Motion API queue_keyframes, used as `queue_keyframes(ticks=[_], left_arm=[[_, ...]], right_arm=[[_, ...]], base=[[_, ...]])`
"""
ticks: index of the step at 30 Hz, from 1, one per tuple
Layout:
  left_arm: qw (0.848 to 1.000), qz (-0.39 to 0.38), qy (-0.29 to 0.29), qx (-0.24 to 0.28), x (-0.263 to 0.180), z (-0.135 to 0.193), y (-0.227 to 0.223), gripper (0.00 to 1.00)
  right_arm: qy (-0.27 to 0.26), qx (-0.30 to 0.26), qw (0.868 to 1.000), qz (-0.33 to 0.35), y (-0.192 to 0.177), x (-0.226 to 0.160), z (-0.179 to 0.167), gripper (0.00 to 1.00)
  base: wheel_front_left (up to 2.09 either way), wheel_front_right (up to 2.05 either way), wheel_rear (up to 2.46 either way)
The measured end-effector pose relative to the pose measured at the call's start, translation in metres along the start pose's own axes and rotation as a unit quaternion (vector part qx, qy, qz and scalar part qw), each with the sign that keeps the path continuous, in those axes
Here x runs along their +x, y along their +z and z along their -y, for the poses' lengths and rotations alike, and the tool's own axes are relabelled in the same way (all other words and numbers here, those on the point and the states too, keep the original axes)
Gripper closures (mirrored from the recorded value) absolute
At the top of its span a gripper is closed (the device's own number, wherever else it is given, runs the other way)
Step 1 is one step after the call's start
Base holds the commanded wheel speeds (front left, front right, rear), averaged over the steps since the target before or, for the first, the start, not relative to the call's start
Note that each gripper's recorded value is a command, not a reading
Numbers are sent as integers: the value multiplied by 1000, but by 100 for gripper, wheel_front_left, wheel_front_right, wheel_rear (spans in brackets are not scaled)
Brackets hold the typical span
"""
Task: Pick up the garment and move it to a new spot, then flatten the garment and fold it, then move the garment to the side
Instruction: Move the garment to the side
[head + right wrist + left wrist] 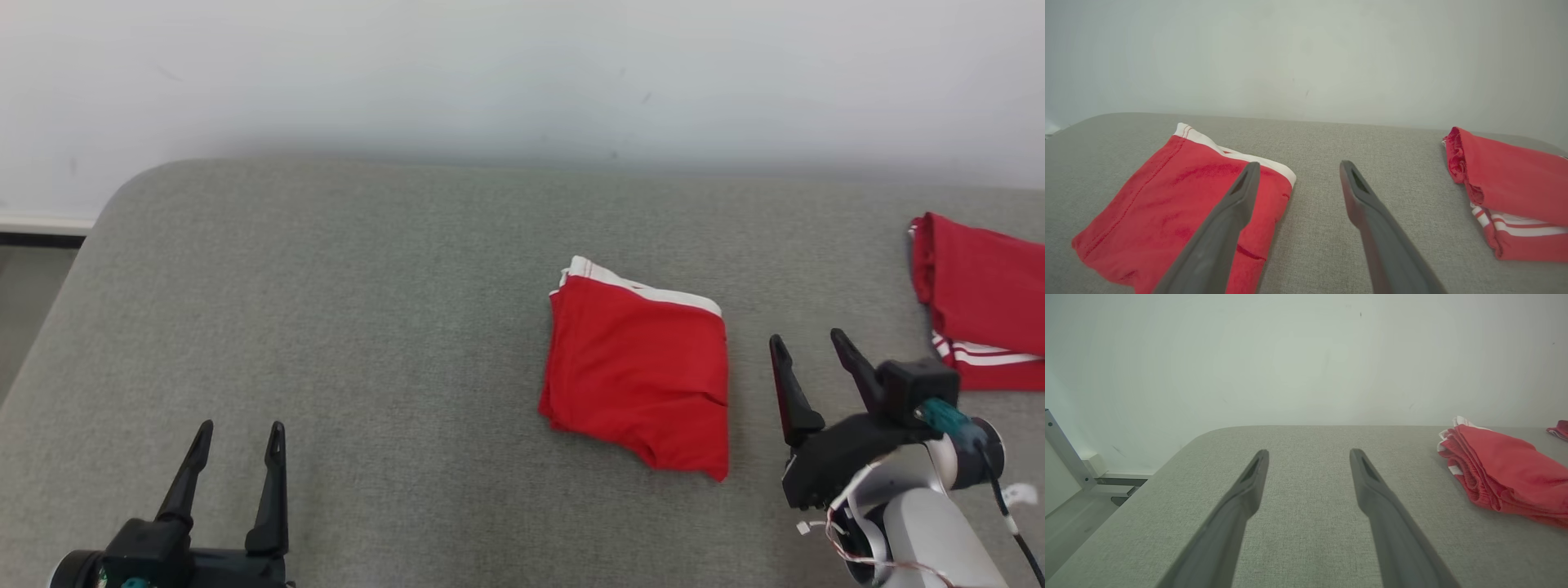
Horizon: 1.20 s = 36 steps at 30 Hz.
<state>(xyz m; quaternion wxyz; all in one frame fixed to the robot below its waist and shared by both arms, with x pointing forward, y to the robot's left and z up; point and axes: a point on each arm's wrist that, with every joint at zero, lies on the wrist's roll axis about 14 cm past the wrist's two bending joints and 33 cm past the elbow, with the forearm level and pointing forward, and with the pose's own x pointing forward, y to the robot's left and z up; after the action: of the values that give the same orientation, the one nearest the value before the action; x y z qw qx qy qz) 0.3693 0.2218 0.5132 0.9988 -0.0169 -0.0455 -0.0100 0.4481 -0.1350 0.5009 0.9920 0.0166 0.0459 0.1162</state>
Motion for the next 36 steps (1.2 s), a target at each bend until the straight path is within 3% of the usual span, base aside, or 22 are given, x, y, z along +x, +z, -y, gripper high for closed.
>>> queue_keyframes(ticks=[10,21,22,23,24,25,36], left_arm=[[1000,-12,15,-4,2,-10,-7,0],[999,-28,26,3,11,-23,-16,0],[999,-29,27,4,11,-24,-17,0],[999,-31,29,5,11,-26,-18,0],[999,-33,30,6,10,-27,-19,0],[999,-33,31,6,11,-28,-19,0],[1000,-28,13,2,18,-16,-18,0]], right_arm=[[17,21,992,-120,-58,37,-20,0],[26,51,978,-202,-114,55,-39,0],[29,53,977,-202,-115,57,-41,17],[30,56,977,-204,-117,58,-43,47],[32,58,976,-205,-118,59,-45,65],[35,61,977,-203,-118,60,-47,100],[51,33,979,-195,-108,57,-48,100]], base=[[0,0,0],[0,0,0],[0,0,0],[0,0,0],[0,0,0],[0,0,0],[0,0,0]])
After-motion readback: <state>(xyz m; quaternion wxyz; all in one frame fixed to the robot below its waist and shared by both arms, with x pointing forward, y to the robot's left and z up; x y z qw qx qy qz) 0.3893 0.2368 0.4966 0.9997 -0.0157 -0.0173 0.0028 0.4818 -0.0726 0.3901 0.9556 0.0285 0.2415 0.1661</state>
